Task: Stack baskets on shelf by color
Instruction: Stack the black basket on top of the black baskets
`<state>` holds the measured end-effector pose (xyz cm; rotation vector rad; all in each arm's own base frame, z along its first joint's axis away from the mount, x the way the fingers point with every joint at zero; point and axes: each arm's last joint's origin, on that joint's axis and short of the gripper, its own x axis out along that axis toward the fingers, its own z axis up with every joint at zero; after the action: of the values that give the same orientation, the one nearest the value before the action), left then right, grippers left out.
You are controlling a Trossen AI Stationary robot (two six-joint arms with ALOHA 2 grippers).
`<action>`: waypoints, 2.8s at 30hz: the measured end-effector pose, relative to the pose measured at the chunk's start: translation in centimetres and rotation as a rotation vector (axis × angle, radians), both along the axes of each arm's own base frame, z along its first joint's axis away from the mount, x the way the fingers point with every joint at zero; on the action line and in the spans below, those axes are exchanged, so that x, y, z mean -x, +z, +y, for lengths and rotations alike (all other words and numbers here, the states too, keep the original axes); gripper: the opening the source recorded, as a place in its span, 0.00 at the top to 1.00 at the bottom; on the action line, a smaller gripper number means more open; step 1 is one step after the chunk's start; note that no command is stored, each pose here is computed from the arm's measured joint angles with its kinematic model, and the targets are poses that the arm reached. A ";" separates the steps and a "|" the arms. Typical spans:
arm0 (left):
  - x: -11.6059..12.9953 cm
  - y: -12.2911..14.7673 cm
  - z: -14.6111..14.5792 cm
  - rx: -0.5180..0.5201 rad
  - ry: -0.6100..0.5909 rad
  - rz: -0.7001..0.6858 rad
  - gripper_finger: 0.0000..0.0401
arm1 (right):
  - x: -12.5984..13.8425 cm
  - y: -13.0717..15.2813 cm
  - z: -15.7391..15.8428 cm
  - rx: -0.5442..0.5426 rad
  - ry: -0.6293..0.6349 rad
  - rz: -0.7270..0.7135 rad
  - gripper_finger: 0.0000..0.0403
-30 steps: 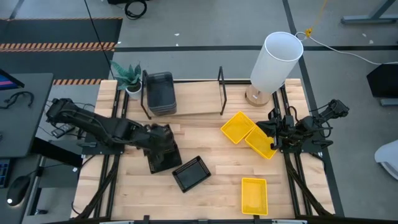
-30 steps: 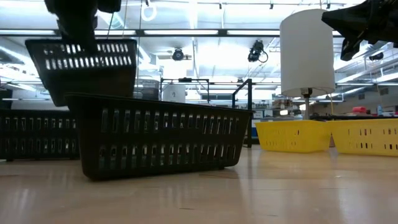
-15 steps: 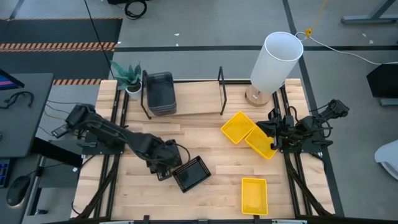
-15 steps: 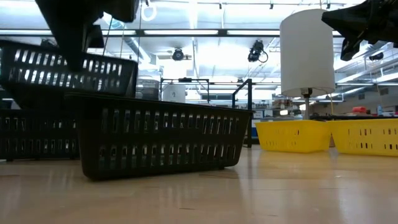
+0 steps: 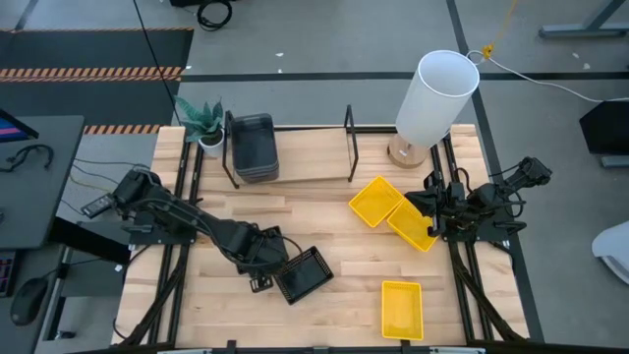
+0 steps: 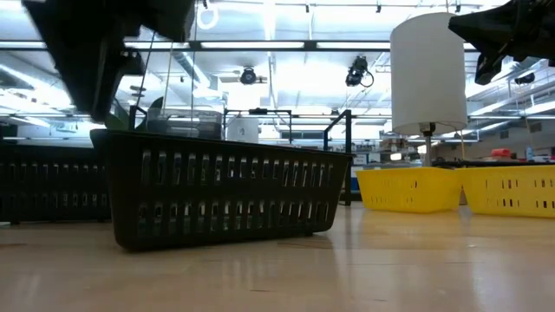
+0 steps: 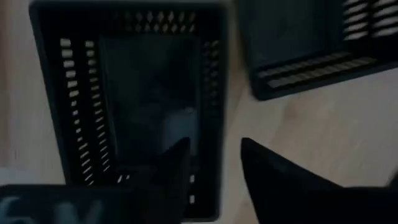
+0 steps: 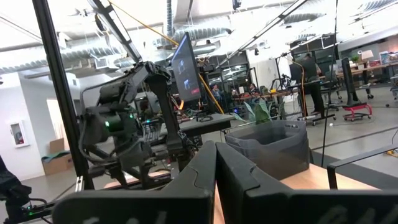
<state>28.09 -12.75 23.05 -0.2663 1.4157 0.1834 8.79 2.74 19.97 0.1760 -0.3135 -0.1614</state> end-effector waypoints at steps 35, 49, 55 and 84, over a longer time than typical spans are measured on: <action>-8.5 -7.2 1.4 -0.050 0.059 -0.208 0.50 | 0.0 0.0 0.0 0.000 0.000 0.000 0.96; -9.1 -6.5 1.2 -0.036 0.063 -0.235 0.98 | 0.0 0.0 0.0 0.000 0.000 0.000 0.96; -9.8 -4.0 0.9 -0.048 0.014 -0.225 0.98 | 0.0 0.0 0.0 0.000 0.000 0.000 0.96; 2.8 -1.5 8.6 -0.002 0.079 -0.145 0.99 | 0.0 0.0 0.0 -0.001 0.000 -0.001 0.96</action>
<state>25.34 -4.19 21.59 -0.3281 1.2625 0.2264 8.78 2.74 19.98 0.1767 -0.3145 -0.1615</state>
